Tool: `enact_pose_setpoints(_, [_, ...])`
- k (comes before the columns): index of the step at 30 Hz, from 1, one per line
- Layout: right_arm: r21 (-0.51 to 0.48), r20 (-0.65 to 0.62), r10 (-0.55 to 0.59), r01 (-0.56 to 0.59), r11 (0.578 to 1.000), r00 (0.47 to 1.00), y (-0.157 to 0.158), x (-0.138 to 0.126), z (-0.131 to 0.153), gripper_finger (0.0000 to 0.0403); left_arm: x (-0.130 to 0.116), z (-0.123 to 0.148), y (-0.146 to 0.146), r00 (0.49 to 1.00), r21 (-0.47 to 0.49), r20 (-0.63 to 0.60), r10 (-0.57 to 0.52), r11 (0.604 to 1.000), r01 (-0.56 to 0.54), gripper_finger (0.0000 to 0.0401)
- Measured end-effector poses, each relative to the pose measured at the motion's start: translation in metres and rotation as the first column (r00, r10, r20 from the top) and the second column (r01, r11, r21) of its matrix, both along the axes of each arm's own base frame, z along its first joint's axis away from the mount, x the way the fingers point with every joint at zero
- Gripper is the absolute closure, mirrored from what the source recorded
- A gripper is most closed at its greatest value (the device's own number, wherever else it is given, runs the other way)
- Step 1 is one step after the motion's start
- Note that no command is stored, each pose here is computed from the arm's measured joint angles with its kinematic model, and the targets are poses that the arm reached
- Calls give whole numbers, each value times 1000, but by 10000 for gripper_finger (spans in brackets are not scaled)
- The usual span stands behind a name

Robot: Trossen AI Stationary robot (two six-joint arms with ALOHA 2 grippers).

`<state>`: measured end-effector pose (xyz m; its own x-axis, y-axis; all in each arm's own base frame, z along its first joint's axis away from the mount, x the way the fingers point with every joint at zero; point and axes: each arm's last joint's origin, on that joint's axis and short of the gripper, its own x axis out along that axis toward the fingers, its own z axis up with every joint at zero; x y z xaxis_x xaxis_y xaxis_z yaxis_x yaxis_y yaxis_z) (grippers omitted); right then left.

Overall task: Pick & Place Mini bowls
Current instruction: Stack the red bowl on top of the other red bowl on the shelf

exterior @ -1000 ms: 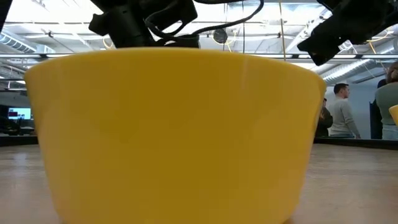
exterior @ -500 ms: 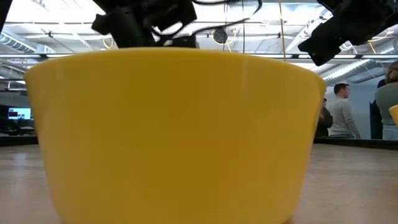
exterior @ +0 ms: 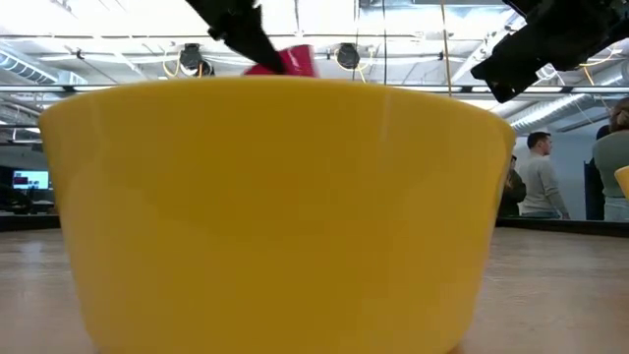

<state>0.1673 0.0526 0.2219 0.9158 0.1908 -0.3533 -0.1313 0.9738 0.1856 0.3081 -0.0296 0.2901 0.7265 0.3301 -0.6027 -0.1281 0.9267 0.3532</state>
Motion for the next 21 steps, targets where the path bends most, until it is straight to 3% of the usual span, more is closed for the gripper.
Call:
enact_pose_setpoints(4, [6,15,0,0,1000,1000,0,1,1,258,-33,21,20,977,58,-1,211,976,-211,387])
enact_pose_setpoints(9, [26,73,3,-5,1000,997,1,2,5,257,-70,35,43,919,14,-14,395,919,-395,394])
enact_pose_setpoints(15, [-12,128,22,-20,1000,991,0,1,-3,257,-93,34,63,854,9,-111,508,860,-510,393])
enact_pose_setpoints(21, [-21,116,19,-17,1000,993,0,0,-7,257,-96,25,81,807,-21,-214,550,824,-566,388])
